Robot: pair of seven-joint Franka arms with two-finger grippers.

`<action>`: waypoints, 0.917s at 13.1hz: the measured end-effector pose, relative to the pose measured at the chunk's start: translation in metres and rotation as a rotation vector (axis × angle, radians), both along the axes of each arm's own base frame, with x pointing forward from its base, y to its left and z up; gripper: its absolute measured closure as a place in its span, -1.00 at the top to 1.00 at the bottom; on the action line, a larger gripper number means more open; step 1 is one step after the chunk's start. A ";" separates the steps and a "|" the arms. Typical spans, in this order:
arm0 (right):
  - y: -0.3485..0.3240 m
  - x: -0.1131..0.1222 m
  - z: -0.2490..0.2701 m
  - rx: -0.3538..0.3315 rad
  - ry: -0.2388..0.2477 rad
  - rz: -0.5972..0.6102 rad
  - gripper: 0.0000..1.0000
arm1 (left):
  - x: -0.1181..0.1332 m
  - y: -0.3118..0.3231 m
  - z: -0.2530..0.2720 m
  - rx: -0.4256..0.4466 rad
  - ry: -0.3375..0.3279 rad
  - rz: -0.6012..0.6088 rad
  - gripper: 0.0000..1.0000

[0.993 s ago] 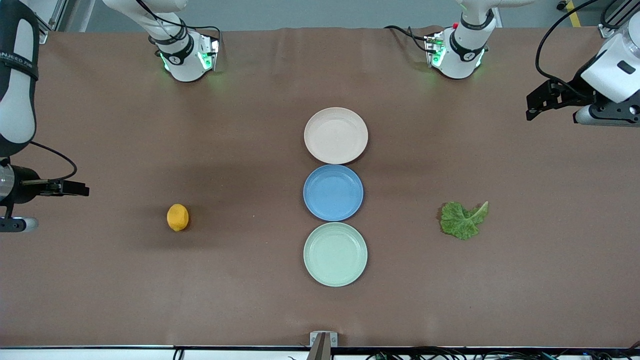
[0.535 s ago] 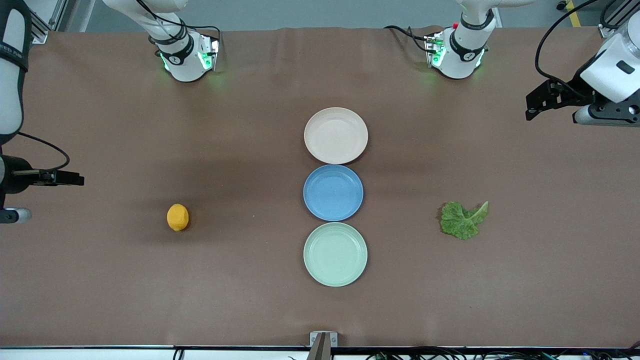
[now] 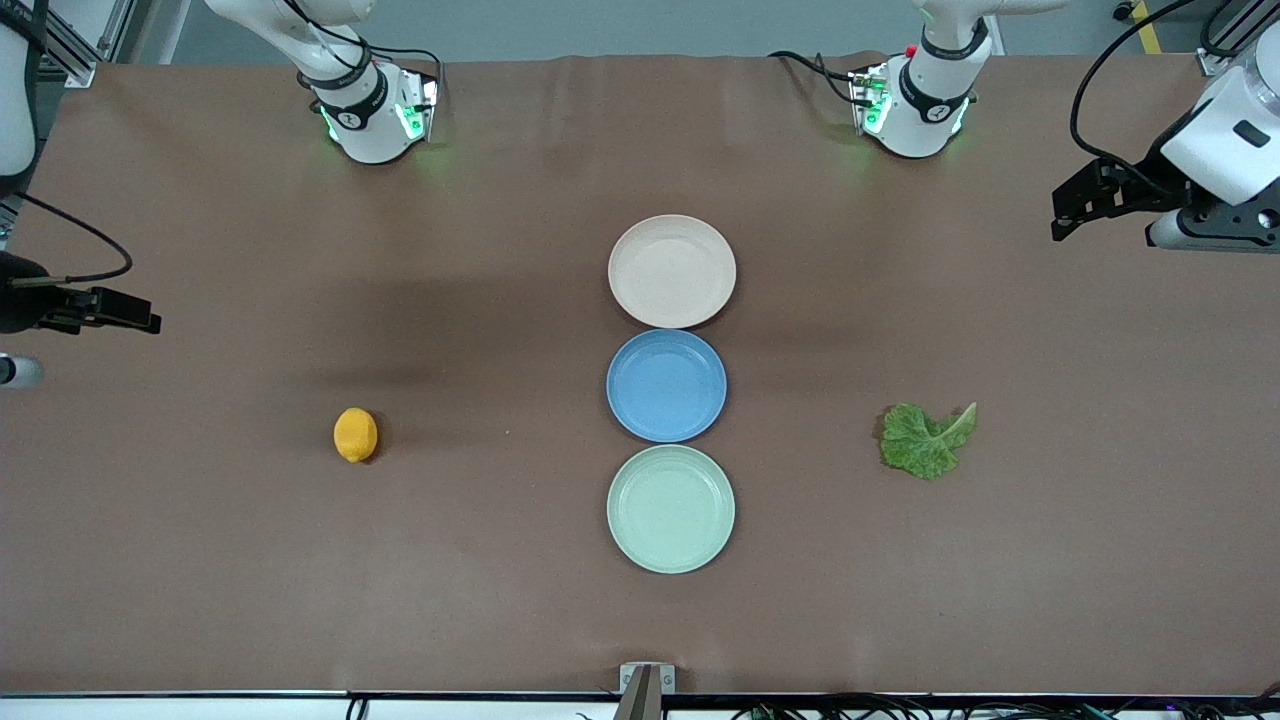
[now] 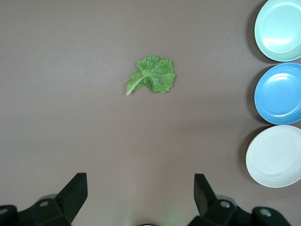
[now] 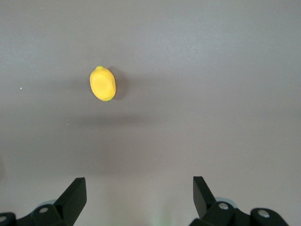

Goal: Pick lemon and lettuce from plates

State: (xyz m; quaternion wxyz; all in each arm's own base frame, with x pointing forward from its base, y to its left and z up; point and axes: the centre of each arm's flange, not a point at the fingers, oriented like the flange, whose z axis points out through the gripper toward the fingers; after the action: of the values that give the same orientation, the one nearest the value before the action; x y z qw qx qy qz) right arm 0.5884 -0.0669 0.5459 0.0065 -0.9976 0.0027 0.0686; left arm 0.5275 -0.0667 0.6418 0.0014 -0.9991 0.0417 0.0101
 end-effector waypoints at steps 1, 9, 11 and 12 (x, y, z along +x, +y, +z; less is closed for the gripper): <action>0.002 -0.009 0.002 0.002 -0.006 0.003 1.00 | 0.000 0.001 0.000 0.000 0.000 0.001 1.00; 0.009 -0.044 0.032 0.007 -0.049 0.013 1.00 | 0.000 0.002 0.006 -0.002 -0.013 0.003 1.00; 0.013 -0.049 0.037 0.007 -0.058 0.020 1.00 | 0.000 0.002 0.007 -0.002 -0.015 0.003 1.00; 0.013 -0.052 0.042 0.004 -0.065 0.022 1.00 | 0.000 0.003 0.008 -0.002 -0.017 0.004 1.00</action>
State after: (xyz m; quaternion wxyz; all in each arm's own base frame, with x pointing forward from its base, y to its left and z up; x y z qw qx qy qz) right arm 0.5365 -0.0535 0.5877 0.0077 -0.9993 -0.0087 0.0360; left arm 0.5280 -0.0642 0.6498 0.0007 -0.9992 0.0399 0.0014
